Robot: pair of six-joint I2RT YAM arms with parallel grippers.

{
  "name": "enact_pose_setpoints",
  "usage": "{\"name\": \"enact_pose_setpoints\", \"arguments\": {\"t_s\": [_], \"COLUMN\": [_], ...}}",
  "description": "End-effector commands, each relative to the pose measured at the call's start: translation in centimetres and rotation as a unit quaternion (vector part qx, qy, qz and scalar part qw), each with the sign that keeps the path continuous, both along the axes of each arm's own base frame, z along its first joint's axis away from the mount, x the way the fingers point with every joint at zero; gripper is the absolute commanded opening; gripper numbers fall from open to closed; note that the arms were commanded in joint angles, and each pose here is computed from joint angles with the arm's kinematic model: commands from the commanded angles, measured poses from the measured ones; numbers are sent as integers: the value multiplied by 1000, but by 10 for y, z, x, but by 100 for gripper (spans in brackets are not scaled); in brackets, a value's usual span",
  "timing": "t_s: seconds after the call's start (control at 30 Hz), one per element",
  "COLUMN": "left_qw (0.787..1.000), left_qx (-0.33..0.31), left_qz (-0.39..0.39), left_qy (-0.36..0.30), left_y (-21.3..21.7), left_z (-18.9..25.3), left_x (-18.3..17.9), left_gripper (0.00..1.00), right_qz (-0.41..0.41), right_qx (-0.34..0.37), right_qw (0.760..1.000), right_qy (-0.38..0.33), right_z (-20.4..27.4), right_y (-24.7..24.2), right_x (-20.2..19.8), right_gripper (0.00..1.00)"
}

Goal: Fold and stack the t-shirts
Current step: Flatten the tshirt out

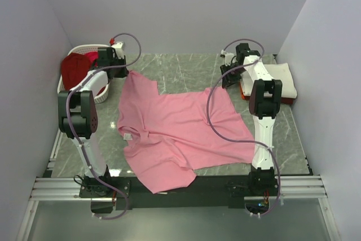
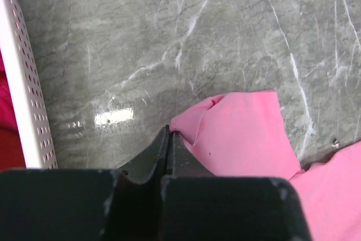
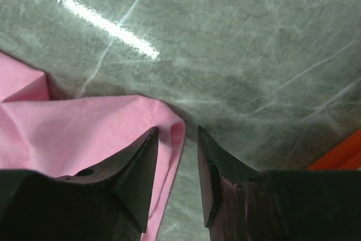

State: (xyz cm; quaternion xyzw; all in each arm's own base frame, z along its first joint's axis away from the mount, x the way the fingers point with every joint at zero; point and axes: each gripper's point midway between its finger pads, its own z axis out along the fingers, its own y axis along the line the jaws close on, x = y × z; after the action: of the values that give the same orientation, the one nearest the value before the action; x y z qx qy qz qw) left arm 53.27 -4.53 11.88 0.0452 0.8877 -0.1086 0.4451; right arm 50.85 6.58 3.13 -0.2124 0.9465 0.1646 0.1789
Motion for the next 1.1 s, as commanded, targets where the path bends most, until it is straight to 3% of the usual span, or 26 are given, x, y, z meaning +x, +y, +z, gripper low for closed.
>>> {"name": "enact_pose_setpoints", "arguments": {"t_s": [0.0,0.13,0.2,0.33,0.57,0.73,1.07], "left_qw": [999,999,999,998,997,995,992], "left_qx": [-12,-11,-11,-5,9,25,36], "left_qz": [-7,-6,-1,12,33,73,83], "left_qy": [-42,-45,-47,-55,-65,-67,-87], "left_y": [-4,-3,-1,4,13,45,60], "left_z": [28,30,31,33,40,35,32], "left_x": [18,21,25,38,72,95,126], "left_gripper": [1,1,1,1,1,1,0], "right_qz": [-2,10,13,2,-49,-98,-162], "right_qx": [-3,-11,-12,-11,-38,-37,-38], "right_qw": [1000,1000,1000,999,988,970,944], "right_qy": [-4,2,2,-37,-143,-218,-284], "right_z": [4,-4,-6,11,50,81,106], "right_y": [3,8,12,12,-2,-16,-44], "right_x": [7,4,5,25,74,111,143], "right_gripper": [41,41,34,0,0,0,0]}}
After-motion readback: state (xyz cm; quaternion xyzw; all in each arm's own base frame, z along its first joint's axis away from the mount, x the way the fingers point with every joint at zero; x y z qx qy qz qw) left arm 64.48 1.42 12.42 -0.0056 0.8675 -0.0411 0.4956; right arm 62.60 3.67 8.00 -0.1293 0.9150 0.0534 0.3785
